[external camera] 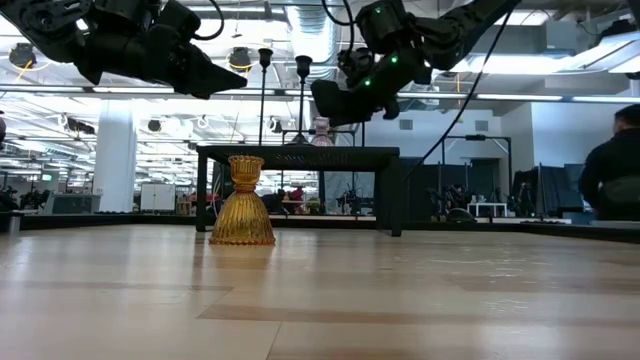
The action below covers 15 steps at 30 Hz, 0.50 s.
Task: Pick & Place candle stick holders
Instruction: Put the pink glass candle holder on the shelf
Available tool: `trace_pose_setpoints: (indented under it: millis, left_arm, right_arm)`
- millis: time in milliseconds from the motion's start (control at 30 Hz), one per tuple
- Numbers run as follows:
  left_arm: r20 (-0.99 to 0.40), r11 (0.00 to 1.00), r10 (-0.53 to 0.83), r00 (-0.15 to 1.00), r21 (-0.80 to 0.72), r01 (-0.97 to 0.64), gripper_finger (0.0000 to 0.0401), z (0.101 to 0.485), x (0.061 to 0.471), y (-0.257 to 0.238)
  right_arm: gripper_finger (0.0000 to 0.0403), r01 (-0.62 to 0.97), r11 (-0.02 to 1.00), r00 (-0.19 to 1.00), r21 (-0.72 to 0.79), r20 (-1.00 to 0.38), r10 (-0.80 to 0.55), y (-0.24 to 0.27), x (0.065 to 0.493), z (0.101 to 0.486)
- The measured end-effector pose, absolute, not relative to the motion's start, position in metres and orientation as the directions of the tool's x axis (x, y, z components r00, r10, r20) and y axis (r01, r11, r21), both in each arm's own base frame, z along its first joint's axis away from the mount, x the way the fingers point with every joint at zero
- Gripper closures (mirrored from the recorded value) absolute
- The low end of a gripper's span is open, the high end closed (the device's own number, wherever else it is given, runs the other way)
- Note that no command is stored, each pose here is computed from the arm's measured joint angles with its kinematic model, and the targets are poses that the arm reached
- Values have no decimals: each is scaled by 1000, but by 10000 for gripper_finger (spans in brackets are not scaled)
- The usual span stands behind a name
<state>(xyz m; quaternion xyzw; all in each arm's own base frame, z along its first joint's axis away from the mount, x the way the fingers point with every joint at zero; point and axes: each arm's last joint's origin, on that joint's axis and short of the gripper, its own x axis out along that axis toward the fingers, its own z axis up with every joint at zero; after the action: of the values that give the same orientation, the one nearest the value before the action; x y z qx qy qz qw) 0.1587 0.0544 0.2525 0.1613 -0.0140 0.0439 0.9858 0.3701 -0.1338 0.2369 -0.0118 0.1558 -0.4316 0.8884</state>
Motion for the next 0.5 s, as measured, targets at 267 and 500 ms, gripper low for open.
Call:
trace_pose_setpoints:
  millis: [267, 500]
  left_arm:
    - [45, 944, 82, 996, 318, -92, 393, 253, 159, 54]
    - [45, 944, 82, 996, 318, -92, 393, 253, 159, 54]
  right_arm:
    - [403, 810, 565, 527, -159, -227, -819, -137, 369, 240]
    - [403, 830, 541, 513, -137, -197, -836, -150, 365, 244]
